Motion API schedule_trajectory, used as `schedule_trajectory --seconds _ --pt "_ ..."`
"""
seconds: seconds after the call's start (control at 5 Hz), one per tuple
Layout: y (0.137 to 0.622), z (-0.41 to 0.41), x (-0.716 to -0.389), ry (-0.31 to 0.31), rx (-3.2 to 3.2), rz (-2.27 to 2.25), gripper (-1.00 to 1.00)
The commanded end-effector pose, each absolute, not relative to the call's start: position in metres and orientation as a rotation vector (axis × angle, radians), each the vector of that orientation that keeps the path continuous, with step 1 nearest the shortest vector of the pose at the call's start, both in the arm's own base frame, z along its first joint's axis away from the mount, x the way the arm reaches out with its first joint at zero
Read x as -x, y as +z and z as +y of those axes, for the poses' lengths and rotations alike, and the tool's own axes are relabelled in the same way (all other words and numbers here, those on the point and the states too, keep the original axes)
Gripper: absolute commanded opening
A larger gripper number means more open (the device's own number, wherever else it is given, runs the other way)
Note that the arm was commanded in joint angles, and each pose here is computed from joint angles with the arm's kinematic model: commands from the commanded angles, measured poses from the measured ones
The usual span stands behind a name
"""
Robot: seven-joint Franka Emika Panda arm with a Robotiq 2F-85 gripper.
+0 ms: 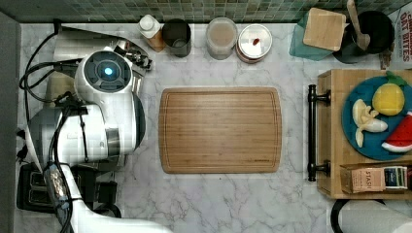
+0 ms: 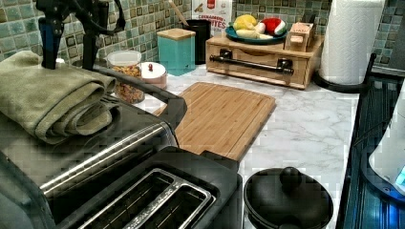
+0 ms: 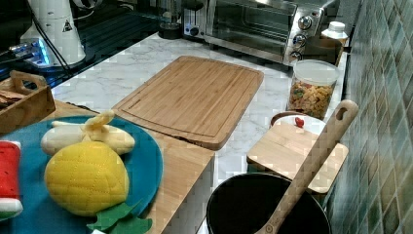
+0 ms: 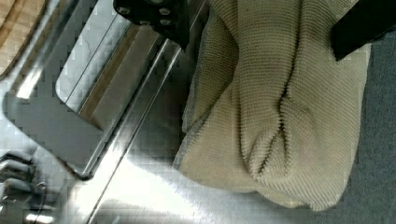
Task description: Pick up the towel.
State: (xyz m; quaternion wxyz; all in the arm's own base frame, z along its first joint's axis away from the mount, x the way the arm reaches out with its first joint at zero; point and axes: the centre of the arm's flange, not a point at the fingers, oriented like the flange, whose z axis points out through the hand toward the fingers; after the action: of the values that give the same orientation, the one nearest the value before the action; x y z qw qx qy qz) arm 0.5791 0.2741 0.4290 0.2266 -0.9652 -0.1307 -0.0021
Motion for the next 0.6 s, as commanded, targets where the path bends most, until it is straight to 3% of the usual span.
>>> schedule_trajectory --seconds 0.2,0.4,0.6 --pt "0.477 0.311 -0.593 -0.088 2.475 -0.329 1.00" --pt "0.459 0.324 -0.599 0.007 2.489 -0.298 1.00" --pt "0.445 0.332 -0.605 0.047 2.526 -0.242 0.28"
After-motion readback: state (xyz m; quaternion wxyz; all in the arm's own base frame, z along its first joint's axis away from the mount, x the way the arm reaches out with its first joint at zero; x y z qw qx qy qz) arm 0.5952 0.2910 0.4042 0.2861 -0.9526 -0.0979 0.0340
